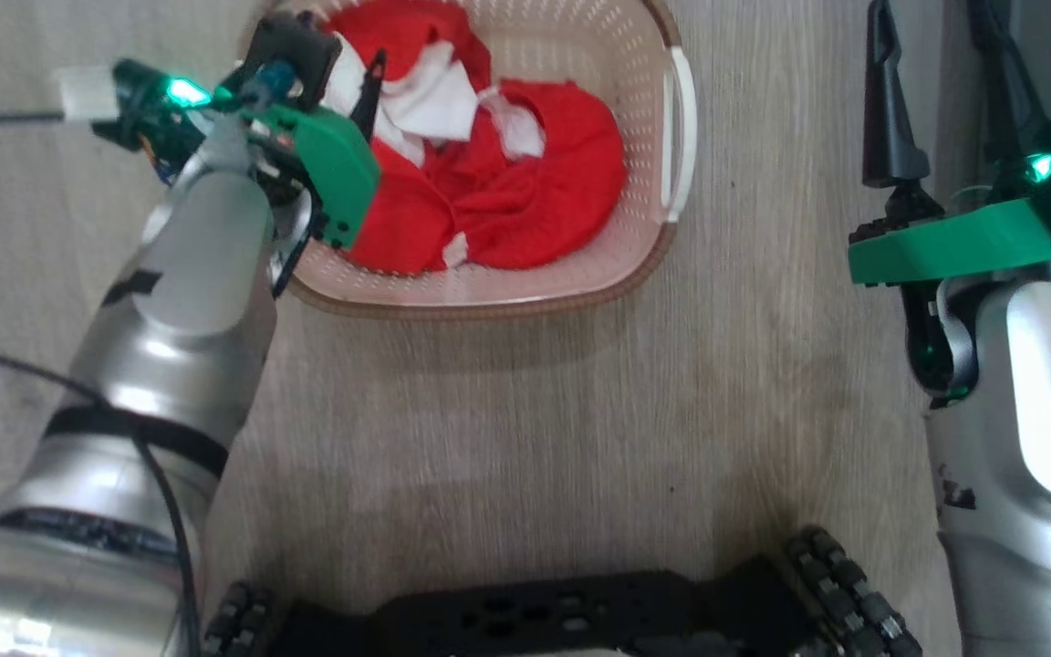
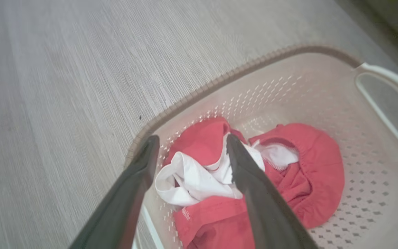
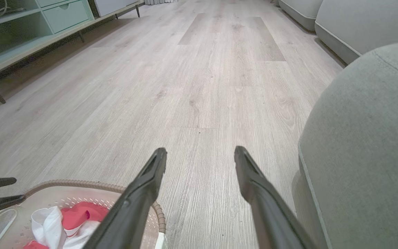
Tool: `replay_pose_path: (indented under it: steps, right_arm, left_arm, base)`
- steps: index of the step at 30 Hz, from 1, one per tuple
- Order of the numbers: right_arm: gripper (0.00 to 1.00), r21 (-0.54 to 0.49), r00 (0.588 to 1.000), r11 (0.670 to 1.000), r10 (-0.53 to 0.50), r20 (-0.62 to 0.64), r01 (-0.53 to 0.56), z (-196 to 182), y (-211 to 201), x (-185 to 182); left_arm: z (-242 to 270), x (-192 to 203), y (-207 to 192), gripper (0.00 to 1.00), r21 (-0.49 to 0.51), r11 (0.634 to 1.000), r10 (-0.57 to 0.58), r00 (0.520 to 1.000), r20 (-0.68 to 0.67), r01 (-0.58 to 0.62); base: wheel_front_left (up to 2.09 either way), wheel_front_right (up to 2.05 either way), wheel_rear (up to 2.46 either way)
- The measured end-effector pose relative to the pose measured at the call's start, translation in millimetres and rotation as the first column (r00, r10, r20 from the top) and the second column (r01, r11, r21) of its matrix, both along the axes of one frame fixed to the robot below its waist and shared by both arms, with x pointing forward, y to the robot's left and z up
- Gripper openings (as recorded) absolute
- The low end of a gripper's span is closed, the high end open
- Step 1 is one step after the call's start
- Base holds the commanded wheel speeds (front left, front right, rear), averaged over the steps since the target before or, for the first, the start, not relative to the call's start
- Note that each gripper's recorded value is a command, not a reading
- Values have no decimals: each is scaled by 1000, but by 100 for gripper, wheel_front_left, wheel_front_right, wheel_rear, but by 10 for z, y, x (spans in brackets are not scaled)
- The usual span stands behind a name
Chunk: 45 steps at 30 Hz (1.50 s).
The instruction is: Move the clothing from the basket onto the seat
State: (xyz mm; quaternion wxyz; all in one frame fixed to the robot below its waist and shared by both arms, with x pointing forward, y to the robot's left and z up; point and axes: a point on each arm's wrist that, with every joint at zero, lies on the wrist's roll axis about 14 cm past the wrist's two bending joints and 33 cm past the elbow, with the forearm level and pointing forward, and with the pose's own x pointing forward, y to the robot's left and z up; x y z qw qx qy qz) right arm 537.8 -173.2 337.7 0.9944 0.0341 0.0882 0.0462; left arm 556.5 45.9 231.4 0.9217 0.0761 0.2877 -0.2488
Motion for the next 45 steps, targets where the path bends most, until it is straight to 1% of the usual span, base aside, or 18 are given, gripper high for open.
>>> replay_pose_path:
  steps: [3,6,15,21,27,34,35,36,37,38,40,41,42,45]
  right_arm:
    - [100,5,1000,1000,-11,-18,11,-112,-43,-13]
    - [100,12,1000,1000,-12,-25,12,-196,-51,10]
    - [100,41,998,999,-25,-53,27,-429,-88,21]
    - [100,56,997,998,-33,-76,38,-571,-117,8]
    - [100,61,994,997,-49,-101,56,-689,-175,-33]
    - [100,80,992,994,-69,-109,77,-697,-227,-57]
    - [100,82,992,994,-69,-109,78,-692,-228,-60]
    - [100,86,992,993,-71,-109,81,-687,-232,-62]
    - [100,88,991,993,-72,-109,82,-685,-235,-63]
    - [100,87,991,993,-72,-109,82,-685,-236,-64]
    - [100,87,991,993,-72,-110,82,-691,-234,-64]
    - [100,89,991,993,-71,-109,81,-692,-230,-62]
    - [100,89,992,993,-72,-108,82,-691,-230,-59]
    - [100,93,992,992,-72,-104,82,-672,-223,-47]
  left_arm:
    - [-246,-12,-25,100,47,999,-21,998,-65,24]
    - [-430,29,-28,100,88,995,-32,994,-102,41]
    - [-914,31,51,100,171,983,-35,975,-218,74]
    - [-1168,50,134,100,218,971,-34,964,-265,94]
    - [-1330,34,109,100,230,967,-37,953,-300,110]
    - [-1379,47,82,100,242,961,-53,946,-320,135]
    - [-1382,43,69,94,237,962,-56,945,-323,138]
    - [-1385,35,49,69,230,963,-61,942,-330,143]
    - [-1389,29,41,48,229,962,-64,940,-334,147]
    - [-1395,17,24,39,222,963,-70,938,-340,153]
    - [-1403,-15,-20,25,208,965,-77,933,-351,158]
    - [-1401,-19,-24,7,203,966,-78,932,-353,158]
    - [-1393,-26,-40,0,196,967,-83,932,-354,161]
    - [-1359,-62,-86,0,180,969,-98,928,-359,172]
  base:
    - [0,0,0]
    - [0,0,0]
    - [0,0,0]
    - [0,0,0]
    - [0,0,0]
    - [0,0,0]
    - [0,0,0]
    - [0,0,0]
    - [0,0,0]
    - [0,0,0]
    - [0,0,0]
    - [0,0,0]
    - [0,0,0]
    - [0,0,0]
